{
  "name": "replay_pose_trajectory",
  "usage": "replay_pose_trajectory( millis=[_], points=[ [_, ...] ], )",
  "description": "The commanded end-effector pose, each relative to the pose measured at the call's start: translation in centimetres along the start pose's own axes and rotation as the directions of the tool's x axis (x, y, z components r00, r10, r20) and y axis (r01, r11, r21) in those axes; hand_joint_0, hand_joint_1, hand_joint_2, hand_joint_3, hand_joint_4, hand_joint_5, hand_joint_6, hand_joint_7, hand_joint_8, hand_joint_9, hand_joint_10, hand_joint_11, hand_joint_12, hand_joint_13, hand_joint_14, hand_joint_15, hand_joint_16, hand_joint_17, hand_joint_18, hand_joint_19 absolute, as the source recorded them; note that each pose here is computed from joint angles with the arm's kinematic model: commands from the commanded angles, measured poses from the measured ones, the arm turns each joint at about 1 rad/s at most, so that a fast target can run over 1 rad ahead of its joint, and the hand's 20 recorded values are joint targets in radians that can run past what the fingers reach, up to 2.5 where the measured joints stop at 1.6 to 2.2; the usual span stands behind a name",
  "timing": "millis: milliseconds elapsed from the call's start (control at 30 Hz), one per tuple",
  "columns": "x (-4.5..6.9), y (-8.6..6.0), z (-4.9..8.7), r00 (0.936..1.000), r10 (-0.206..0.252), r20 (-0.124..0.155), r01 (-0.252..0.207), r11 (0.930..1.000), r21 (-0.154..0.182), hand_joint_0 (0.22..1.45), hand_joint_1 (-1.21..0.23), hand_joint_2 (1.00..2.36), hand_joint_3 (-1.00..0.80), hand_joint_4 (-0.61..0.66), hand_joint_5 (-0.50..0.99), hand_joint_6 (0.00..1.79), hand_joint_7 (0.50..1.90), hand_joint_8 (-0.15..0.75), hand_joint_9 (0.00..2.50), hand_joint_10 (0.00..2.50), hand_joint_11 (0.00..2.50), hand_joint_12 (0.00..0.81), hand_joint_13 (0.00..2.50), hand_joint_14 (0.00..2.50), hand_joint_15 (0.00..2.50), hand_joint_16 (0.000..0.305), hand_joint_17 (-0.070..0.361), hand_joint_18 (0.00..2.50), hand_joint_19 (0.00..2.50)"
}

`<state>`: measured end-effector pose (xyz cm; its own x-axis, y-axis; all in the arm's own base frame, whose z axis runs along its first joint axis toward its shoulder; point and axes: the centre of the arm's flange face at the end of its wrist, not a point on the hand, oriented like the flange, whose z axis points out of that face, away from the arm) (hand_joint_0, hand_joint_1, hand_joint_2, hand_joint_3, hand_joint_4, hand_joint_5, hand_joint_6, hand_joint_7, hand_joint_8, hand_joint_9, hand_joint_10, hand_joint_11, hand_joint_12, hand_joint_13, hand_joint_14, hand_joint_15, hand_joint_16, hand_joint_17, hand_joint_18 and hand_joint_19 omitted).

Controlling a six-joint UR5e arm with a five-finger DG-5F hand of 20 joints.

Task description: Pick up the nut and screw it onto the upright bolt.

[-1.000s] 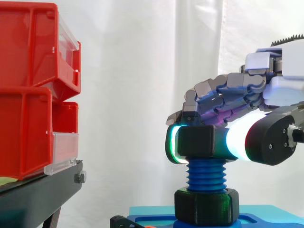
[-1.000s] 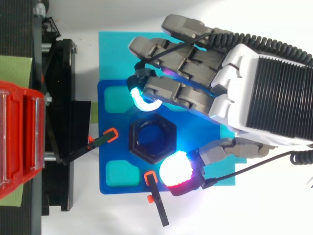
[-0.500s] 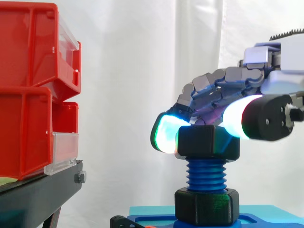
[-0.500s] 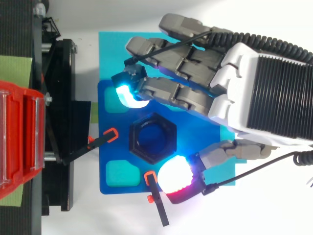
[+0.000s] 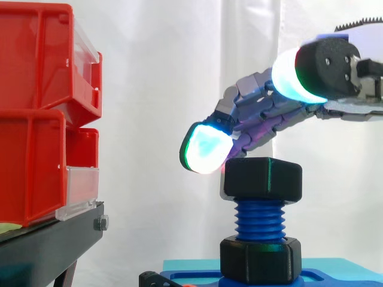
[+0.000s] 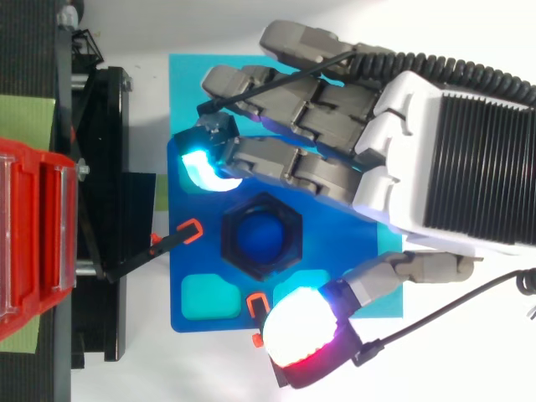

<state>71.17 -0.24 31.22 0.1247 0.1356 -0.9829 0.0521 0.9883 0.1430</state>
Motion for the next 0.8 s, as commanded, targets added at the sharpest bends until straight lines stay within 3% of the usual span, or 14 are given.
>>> replay_pose_trajectory(
  millis=[0, 500, 767],
  points=[
    [-0.7, 0.5, 0.3, 1.0000, 0.001, 0.003, -0.001, 1.0000, -0.008, 0.44, -0.06, 1.00, -0.50, 0.24, -0.21, 0.50, 0.77, 0.305, 0.31, 0.00, 0.00, 0.420, 0.40, 0.00, 0.00, 0.058, 0.132, 0.33, 0.02],
    [-0.9, 1.8, 0.5, 0.9999, 0.009, 0.013, -0.009, 0.9996, -0.028, 0.48, -0.08, 1.00, -0.50, 0.25, -0.19, 0.50, 0.83, 0.297, 0.34, 0.00, 0.00, 0.396, 0.39, 0.00, 0.00, 0.053, 0.120, 0.31, 0.02],
    [-0.7, 1.7, 0.3, 1.0000, 0.008, -0.004, -0.008, 0.9996, -0.026, 0.49, -0.09, 1.00, -0.50, 0.24, -0.18, 0.50, 0.84, 0.293, 0.34, 0.00, 0.00, 0.392, 0.39, 0.00, 0.00, 0.053, 0.118, 0.31, 0.02]
  ],
)
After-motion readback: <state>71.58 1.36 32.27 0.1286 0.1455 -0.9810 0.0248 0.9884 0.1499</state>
